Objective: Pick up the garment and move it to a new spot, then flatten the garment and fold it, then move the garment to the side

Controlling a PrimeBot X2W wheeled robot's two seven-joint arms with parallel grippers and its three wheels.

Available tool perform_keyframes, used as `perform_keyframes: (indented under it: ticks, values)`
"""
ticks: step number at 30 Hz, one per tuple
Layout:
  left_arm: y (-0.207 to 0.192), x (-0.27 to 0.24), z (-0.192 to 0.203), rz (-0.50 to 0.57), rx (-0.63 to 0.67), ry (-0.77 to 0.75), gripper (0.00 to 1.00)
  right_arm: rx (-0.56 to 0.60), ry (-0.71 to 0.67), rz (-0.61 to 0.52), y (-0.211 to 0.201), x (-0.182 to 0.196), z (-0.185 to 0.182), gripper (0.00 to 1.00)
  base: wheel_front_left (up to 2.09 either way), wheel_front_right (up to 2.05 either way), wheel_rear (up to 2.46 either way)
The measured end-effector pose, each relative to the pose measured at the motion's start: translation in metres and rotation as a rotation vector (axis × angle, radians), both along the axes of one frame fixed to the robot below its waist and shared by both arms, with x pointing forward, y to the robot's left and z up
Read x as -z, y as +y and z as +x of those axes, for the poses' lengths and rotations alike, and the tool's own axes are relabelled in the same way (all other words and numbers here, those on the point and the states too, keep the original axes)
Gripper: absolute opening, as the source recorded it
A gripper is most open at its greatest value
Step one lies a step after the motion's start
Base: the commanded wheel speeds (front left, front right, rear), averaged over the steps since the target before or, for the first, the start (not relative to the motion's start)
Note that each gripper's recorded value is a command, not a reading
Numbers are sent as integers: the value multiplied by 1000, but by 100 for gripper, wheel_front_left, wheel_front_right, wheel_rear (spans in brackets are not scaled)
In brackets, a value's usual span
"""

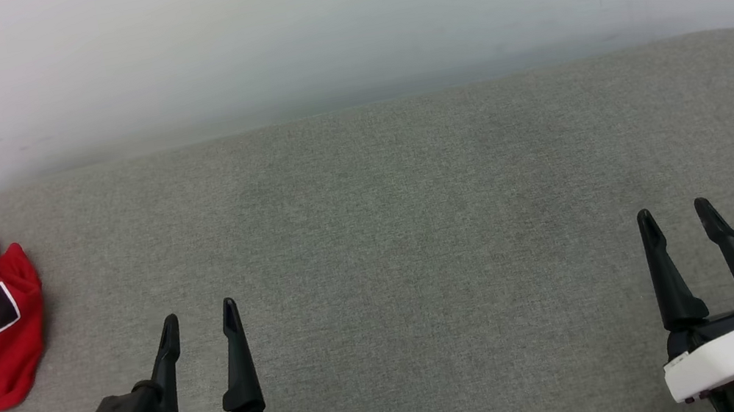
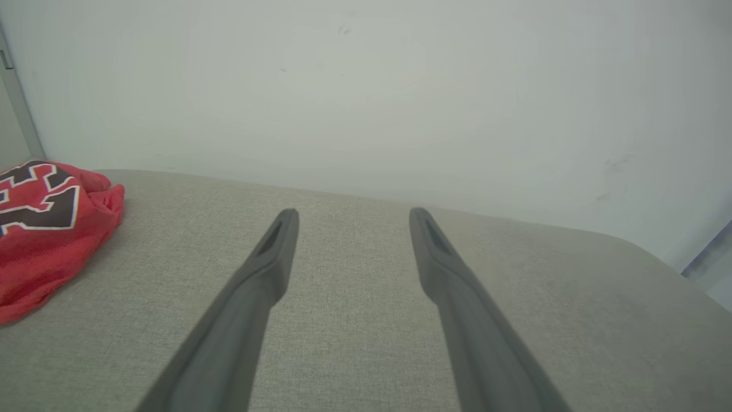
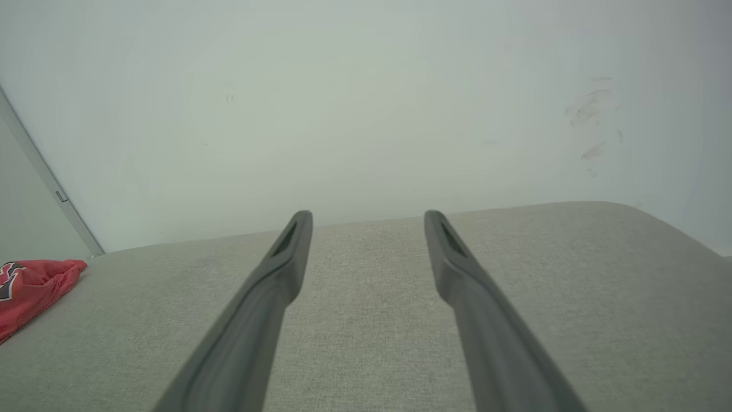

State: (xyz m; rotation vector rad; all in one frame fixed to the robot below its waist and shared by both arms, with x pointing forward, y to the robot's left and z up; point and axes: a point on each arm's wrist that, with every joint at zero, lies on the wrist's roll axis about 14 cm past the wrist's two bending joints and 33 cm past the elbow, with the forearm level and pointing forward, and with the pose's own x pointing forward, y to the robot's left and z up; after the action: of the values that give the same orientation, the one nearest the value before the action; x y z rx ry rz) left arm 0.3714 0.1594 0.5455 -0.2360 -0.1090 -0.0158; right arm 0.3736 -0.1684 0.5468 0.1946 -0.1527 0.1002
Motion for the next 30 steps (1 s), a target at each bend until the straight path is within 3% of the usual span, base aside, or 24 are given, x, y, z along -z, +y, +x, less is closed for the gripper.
perform_keyframes:
  ticks: [12, 17, 24, 30]
  values:
    - [-15, 8, -4, 154, 28, -3, 100, -8, -24, -143, 6, -1, -2, 100, 0, 0, 0]
    - [-13, 3, -2, 112, 5, -19, 100, -8, -43, -157, 7, -5, -2, 100, 0, 0, 0]
    - [-7, 1, -4, 47, 16, -40, 100, 10, -51, -90, 0, -6, -3, 100, 0, 0, 0]
    - [-3, 7, -8, 52, 31, -44, 100, 7, -26, -61, 0, 4, -6, 100, 0, 0, 0]
